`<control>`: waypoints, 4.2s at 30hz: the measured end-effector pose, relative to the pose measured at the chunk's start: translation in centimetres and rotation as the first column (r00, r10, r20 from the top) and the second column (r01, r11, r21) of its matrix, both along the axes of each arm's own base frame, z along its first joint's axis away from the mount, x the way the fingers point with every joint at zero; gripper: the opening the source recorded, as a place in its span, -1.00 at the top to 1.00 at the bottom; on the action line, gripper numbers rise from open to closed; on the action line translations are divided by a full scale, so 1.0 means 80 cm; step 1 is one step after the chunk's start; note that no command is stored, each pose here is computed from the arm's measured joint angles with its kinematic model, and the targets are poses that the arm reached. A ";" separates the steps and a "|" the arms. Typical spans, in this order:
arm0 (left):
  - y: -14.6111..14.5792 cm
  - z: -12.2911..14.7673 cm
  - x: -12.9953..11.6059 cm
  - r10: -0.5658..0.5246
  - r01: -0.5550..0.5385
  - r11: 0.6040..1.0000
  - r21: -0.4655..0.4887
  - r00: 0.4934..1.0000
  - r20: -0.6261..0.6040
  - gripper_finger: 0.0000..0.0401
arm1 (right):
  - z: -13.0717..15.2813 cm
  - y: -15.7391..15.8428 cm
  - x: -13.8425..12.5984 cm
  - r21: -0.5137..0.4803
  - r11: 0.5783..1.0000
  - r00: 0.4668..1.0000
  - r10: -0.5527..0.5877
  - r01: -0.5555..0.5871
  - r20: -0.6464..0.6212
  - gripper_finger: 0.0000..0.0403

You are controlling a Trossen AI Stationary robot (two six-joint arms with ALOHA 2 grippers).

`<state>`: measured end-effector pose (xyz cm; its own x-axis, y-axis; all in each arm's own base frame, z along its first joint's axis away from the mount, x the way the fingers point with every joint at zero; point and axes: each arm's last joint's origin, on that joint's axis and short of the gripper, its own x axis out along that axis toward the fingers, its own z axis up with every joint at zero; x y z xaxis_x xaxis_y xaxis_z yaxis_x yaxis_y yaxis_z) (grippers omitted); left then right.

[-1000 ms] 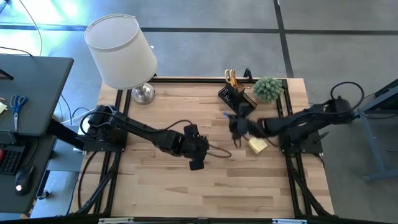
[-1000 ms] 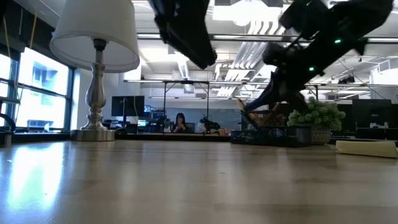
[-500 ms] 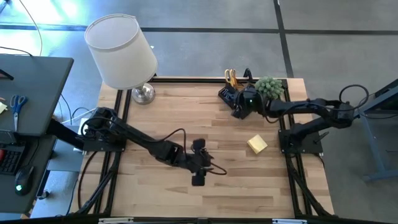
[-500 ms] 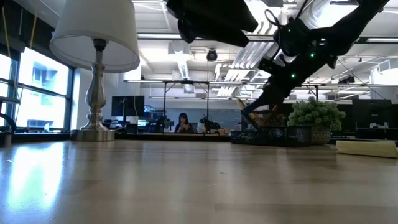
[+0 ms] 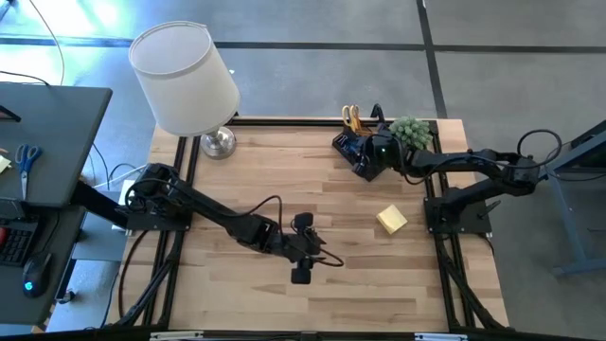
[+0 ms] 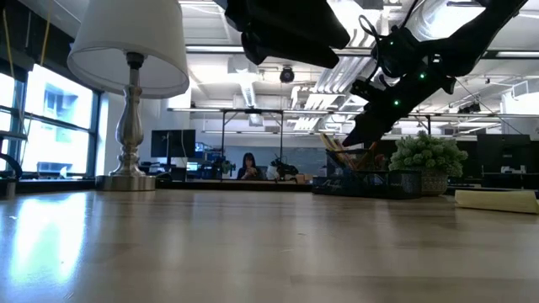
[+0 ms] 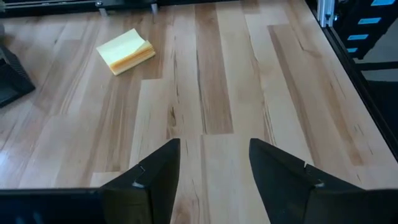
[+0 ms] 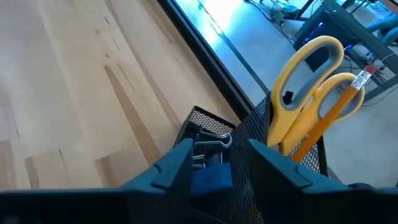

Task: Pick and place office supplies into organizer
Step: Put the blue eraser into the desk organizer, then put the yellow sticky note into the desk organizer

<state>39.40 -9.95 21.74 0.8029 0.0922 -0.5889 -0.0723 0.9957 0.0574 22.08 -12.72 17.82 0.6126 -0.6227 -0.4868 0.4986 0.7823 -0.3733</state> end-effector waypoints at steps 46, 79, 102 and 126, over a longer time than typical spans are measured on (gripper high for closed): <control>0.009 0.039 -0.024 -0.040 0.041 0.994 0.103 0.999 -0.014 0.11 | 0.030 0.016 0.043 -0.068 0.977 0.787 0.120 -0.202 -0.606 0.76; 0.052 0.012 -0.134 -0.057 0.115 0.983 -0.145 0.932 0.357 0.11 | -0.026 -0.025 0.107 -0.017 0.938 0.513 0.174 -0.346 -0.841 0.99; 0.050 0.014 -0.134 -0.045 0.114 0.980 -0.166 0.927 0.372 0.11 | 0.077 0.114 -0.023 0.497 0.864 0.924 0.249 -0.078 -0.289 1.00; 0.046 0.012 -0.135 -0.037 0.105 0.980 -0.171 0.933 0.359 0.11 | 0.000 0.147 -0.077 0.634 0.636 0.859 -0.093 0.441 -0.504 0.23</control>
